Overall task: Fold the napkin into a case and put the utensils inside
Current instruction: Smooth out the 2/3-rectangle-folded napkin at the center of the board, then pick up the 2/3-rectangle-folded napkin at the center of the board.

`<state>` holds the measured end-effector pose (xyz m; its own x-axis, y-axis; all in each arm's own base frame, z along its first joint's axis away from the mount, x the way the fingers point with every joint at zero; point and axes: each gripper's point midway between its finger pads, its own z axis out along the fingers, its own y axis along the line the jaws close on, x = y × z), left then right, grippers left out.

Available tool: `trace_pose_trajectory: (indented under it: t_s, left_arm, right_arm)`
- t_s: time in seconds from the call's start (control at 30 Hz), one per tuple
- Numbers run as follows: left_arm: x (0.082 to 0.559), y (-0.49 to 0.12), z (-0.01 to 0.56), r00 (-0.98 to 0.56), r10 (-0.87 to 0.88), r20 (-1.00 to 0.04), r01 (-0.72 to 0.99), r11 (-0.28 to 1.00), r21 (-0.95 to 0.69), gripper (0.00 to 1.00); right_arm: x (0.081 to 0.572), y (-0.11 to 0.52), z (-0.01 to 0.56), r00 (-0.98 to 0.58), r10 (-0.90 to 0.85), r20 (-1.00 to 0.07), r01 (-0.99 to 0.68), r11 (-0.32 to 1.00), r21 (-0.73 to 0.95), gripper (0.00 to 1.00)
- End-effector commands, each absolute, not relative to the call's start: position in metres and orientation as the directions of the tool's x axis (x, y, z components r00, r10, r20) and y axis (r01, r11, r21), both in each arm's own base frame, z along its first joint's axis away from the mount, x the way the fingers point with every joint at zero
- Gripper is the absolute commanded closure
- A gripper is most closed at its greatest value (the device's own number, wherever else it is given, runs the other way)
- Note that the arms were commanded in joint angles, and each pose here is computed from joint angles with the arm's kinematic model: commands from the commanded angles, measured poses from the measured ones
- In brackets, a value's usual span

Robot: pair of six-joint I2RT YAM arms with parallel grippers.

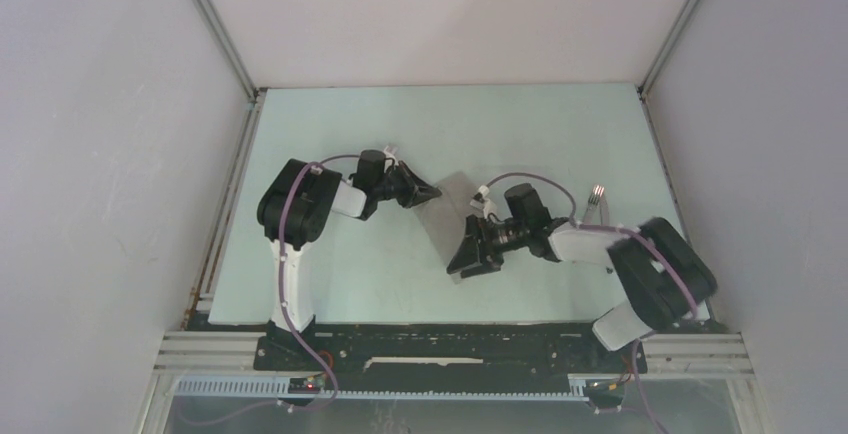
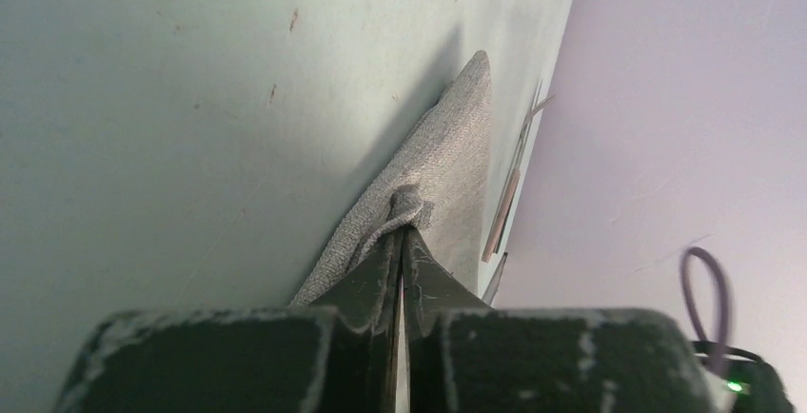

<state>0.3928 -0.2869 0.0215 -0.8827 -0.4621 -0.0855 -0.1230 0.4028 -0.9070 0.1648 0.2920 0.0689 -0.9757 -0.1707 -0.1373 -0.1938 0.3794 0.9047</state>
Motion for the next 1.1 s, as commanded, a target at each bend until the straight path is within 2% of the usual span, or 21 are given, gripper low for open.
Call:
trace_pose_trajectory:
  t_s: [0.0, 0.1, 0.27, 0.33, 0.4, 0.43, 0.6, 0.73, 0.83, 0.97, 1.07]
  left_arm:
    - [0.404, -0.287, 0.056, -0.88, -0.454, -0.141, -0.062, 0.403, -0.913, 0.91]
    - [0.409, -0.29, 0.089, -0.878, -0.446, -0.176, -0.013, 0.391, -0.92, 0.84]
    - [0.409, -0.291, 0.135, -0.878, -0.423, -0.223, 0.051, 0.382, -0.923, 0.63]
    - [0.404, -0.287, 0.14, -0.879, -0.413, -0.237, 0.049, 0.418, -0.907, 0.58]
    - [0.397, -0.286, 0.143, -0.882, -0.399, -0.249, 0.054, 0.44, -0.896, 0.57]
    - [0.392, -0.288, 0.145, -0.886, -0.389, -0.253, 0.058, 0.447, -0.893, 0.58]
    - [0.367, -0.296, 0.124, -0.9, -0.338, -0.274, 0.054, 0.539, -0.841, 0.81]
    - [0.369, -0.298, 0.095, -0.904, -0.341, -0.257, 0.004, 0.595, -0.804, 0.95]
    - [0.378, -0.299, 0.077, -0.907, -0.346, -0.24, -0.028, 0.619, -0.785, 1.0]
    - [0.388, -0.301, 0.054, -0.909, -0.354, -0.22, -0.063, 0.637, -0.768, 1.0]
    - [0.391, -0.299, 0.039, -0.907, -0.369, -0.201, -0.096, 0.648, -0.755, 1.0]
  right_arm:
    - [0.18, 0.263, 0.099, -0.97, -0.08, -0.227, -0.239, 0.432, 0.869, 0.15]
    - [0.206, 0.238, 0.097, -0.969, 0.04, -0.245, -0.191, 0.508, 0.84, 0.14]
    - [0.241, 0.216, 0.097, -0.95, 0.142, -0.278, -0.157, 0.552, 0.819, 0.14]
    - [0.254, 0.207, 0.094, -0.94, 0.171, -0.294, -0.146, 0.579, 0.802, 0.14]
    - [0.265, 0.196, 0.089, -0.934, 0.184, -0.306, -0.127, 0.629, 0.767, 0.14]
    - [0.268, 0.191, 0.087, -0.932, 0.189, -0.309, -0.119, 0.644, 0.755, 0.15]
    - [0.29, 0.175, 0.085, -0.915, 0.229, -0.333, -0.091, 0.685, 0.723, 0.19]
    - [0.301, 0.177, 0.078, -0.921, 0.248, -0.302, -0.058, 0.679, 0.732, 0.27]
    - [0.3, 0.177, 0.068, -0.929, 0.246, -0.275, -0.037, 0.68, 0.732, 0.31]
    - [0.298, 0.17, 0.055, -0.933, 0.229, -0.277, -0.029, 0.72, 0.693, 0.32]
    - [0.292, 0.167, 0.044, -0.942, 0.22, -0.252, -0.009, 0.736, 0.676, 0.39]
